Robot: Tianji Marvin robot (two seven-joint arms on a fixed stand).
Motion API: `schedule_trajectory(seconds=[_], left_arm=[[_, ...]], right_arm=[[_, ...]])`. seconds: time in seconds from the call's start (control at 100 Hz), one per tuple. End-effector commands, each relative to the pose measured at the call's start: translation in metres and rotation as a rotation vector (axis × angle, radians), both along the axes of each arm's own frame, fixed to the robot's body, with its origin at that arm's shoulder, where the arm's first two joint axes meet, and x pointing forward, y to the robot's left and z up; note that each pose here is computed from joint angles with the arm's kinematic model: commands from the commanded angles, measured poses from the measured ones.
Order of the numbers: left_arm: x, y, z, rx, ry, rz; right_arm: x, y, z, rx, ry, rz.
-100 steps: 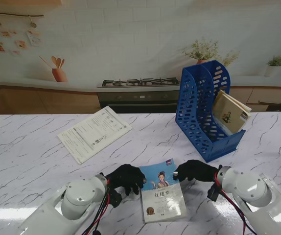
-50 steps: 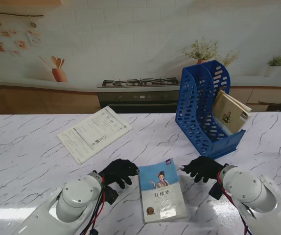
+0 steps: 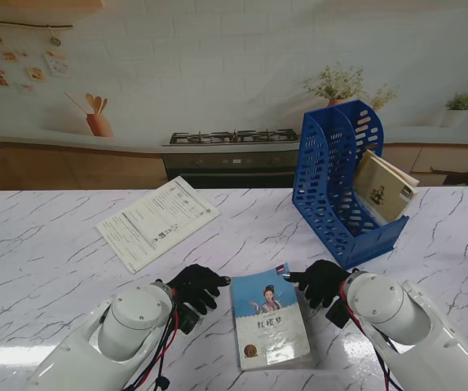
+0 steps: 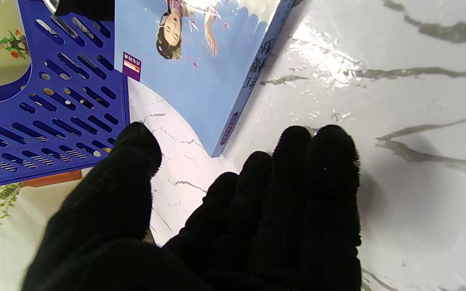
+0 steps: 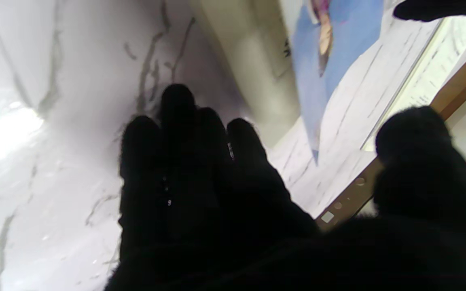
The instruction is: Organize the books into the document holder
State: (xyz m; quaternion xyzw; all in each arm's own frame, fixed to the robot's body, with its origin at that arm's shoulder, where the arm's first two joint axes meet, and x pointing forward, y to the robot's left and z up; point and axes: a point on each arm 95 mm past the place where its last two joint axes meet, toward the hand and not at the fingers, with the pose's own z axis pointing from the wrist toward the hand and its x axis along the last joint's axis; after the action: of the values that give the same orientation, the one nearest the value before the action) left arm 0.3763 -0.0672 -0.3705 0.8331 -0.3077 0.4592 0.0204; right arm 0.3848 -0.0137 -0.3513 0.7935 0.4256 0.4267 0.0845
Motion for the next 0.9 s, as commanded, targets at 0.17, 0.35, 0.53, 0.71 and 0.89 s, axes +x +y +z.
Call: schedule_trajectory(seconds=[0.17,0.35,0.53,0.71,0.89], left_arm=[[-0.005,-0.01,-0.018,-0.064,0.157,-0.052],[-0.006,-0.011,-0.026,-0.076,0.204,-0.072],[-0.006,-0.016,-0.03,-0.098,0.217,-0.057],[-0.007,-0.019,-0.032,-0.15,0.247,-0.027],[-0.007,-0.02,-0.034,-0.228,0.261,0.007]], right_arm=[[-0.006,0.014,-0.023,0.034,0.063,0.009],[-0.007,0.015,-0.025,0.039,0.064,0.007],[-0.009,0.018,-0.029,0.051,0.075,0.018],[-0.01,0.022,-0.031,0.064,0.074,0.019],[-0.011,0.025,-0.034,0.074,0.077,0.029]])
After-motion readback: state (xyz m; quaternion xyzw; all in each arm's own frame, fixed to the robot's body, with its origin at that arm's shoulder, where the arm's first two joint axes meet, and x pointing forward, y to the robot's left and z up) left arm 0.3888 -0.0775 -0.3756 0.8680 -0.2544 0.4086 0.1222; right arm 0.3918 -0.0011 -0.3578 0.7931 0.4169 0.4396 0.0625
